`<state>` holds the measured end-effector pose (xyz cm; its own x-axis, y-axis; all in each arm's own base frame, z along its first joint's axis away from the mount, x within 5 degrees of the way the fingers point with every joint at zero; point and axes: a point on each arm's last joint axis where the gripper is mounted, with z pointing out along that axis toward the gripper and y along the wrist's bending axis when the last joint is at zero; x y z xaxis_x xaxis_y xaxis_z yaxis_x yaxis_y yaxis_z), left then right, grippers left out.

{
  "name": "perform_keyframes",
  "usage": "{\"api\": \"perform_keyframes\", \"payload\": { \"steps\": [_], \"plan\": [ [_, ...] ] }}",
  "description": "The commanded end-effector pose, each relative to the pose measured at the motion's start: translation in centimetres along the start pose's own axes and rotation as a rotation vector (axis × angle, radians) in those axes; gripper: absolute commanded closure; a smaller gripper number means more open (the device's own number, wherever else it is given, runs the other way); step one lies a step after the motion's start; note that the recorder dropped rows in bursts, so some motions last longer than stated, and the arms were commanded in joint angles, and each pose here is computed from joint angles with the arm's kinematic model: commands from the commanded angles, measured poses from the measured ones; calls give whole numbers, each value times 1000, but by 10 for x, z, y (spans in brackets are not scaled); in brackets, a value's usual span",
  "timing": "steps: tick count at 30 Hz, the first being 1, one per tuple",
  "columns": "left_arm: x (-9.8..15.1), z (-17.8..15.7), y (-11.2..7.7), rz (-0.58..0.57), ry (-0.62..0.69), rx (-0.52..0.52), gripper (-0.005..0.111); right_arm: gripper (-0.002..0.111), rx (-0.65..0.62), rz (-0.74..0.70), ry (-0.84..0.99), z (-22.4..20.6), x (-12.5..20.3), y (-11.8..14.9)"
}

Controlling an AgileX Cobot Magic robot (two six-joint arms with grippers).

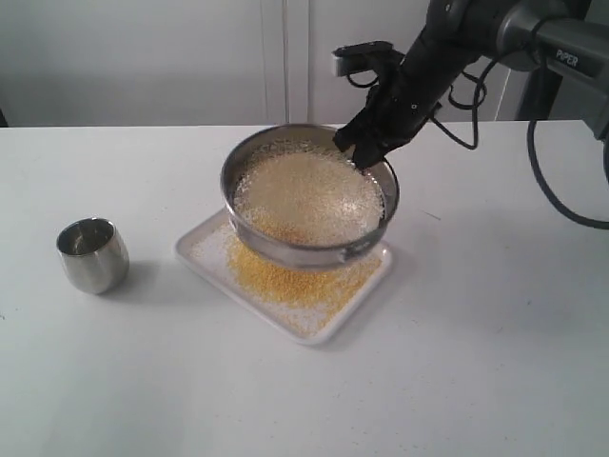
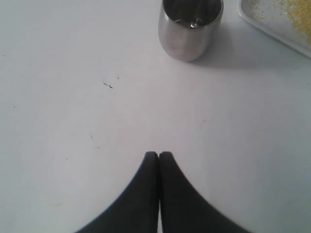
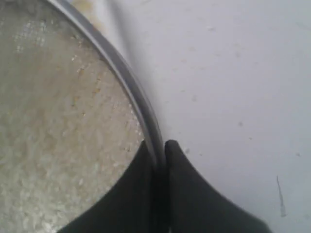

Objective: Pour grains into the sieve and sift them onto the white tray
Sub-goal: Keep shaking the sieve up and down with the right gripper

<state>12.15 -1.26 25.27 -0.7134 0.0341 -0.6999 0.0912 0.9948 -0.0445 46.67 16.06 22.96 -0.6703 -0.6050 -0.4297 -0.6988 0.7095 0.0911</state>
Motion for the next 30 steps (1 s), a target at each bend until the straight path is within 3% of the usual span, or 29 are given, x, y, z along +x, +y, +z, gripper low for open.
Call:
{"api": "perform_keyframes", "payload": {
  "steps": [1,2,3,4,5,6,7,8,9,10,11,12,13,14,16,17,18,19,20,21,22,23,25,26,27,28,30],
  "plan": [
    [2,0,0,-17,4,4,107,108,105,310,-55,-10,-6,-4],
    [2,0,0,-17,4,4,107,108,45,291,-51,-7,-7,0],
    [2,0,0,-17,4,4,107,108,-31,150,-24,-5,-5,9],
    [2,0,0,-17,4,4,107,108,-62,-84,23,-4,-2,15],
    [2,0,0,-17,4,4,107,108,-16,-139,66,-4,2,10],
    [2,0,0,-17,4,4,107,108,70,-41,54,-5,0,3],
    [2,0,0,-17,4,4,107,108,148,184,7,-4,-1,-8],
    [2,0,0,-17,4,4,107,108,141,371,-38,-5,-3,-10],
    [2,0,0,-17,4,4,107,108,66,371,-51,-3,-5,-4],
    [2,0,0,-17,4,4,107,108,-64,218,-51,-3,-8,9],
    [2,0,0,-17,4,4,107,108,-148,-36,-28,-2,-7,22],
    [2,0,0,-17,4,4,107,108,-138,-189,9,-3,-3,24],
    [2,0,0,-17,4,4,107,108,-31,-121,25,-4,-3,15],
    [2,0,0,-17,4,4,107,108,105,56,-11,-5,-6,1],
    [2,0,0,-17,4,4,107,108,135,355,-78,-6,-7,-9],
    [2,0,0,-17,4,4,107,108,30,293,-75,-4,-8,0],
    [2,0,0,-17,4,4,107,108,-59,108,-51,-3,-9,12],
    [2,0,0,-17,4,4,107,108,-121,-174,6,-3,-4,24],
    [2,0,0,-17,4,4,107,108,-70,-254,58,-3,0,19],
    [2,0,0,-17,4,4,107,108,31,-115,62,-4,0,9],
    [2,0,0,-17,4,4,107,108,147,110,20,-6,0,-8],
    [2,0,0,-17,4,4,107,108,166,284,-11,-7,1,-15],
    [2,0,0,-17,4,4,107,108,-39,176,-28,-5,-3,3],
    [2,0,0,-17,4,4,107,108,-150,-33,-17,-5,-3,17],
    [2,0,0,-17,4,4,107,108,-164,-184,-22,-6,-3,21],
    [2,0,0,-17,4,4,107,108,-136,-161,-4,-6,-2,18],
    [2,0,0,-17,4,4,107,108,37,212,-119,-8,-9,-9]
  ]
}}
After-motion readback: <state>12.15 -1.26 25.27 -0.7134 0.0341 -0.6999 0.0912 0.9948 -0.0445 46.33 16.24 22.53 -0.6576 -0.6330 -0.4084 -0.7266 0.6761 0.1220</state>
